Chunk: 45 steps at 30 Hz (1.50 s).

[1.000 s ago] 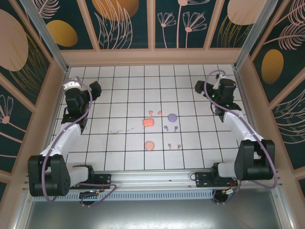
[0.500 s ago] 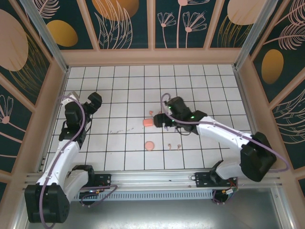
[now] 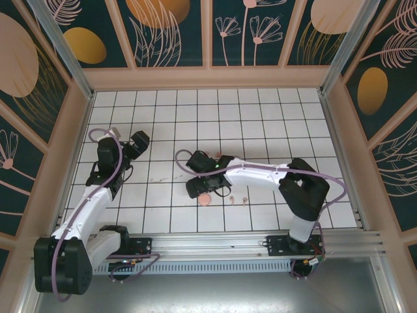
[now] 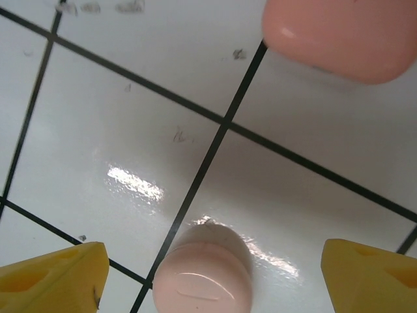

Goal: Insert the wireless bluetooth earbuds into the charging case

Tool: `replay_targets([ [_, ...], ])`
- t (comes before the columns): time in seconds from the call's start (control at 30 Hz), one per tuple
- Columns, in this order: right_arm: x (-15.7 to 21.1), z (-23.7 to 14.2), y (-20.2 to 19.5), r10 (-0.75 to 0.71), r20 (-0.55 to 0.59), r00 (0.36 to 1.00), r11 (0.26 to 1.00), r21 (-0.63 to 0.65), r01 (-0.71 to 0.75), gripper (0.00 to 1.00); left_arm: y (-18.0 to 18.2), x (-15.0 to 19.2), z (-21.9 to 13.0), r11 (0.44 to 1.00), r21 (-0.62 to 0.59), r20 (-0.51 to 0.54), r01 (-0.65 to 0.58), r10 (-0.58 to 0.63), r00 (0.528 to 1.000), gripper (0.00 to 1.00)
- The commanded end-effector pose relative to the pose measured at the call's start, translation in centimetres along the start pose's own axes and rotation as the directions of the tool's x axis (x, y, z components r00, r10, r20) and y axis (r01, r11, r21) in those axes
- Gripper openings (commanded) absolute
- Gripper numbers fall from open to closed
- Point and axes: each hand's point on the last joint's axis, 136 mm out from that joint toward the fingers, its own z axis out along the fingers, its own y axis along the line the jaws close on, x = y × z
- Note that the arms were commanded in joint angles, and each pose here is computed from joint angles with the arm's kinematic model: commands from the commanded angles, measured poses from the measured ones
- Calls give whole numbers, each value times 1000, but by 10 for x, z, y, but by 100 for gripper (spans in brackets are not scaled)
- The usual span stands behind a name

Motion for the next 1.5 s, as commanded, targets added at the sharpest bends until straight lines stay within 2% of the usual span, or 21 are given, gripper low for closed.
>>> replay_targets([
  [0.0, 12, 1, 1, -18, -57, 998, 998, 51, 21, 84, -7, -2, 1, 999, 13, -12, -29, 29, 999, 99],
  [0.43, 34, 17, -2, 8, -121, 993, 993, 117, 7, 79, -9, -3, 5, 999, 18, -15, -47, 48, 999, 99],
  [1.07, 36, 26, -2, 84, -103, 991, 976, 208, -61, 73, -8, 0, 10, 998, 26, -22, -50, 50, 998, 99],
  [1.47, 38, 28, -1, 93, -110, 990, 977, 202, -69, 57, -8, -1, 10, 998, 27, -19, -49, 50, 999, 99],
])
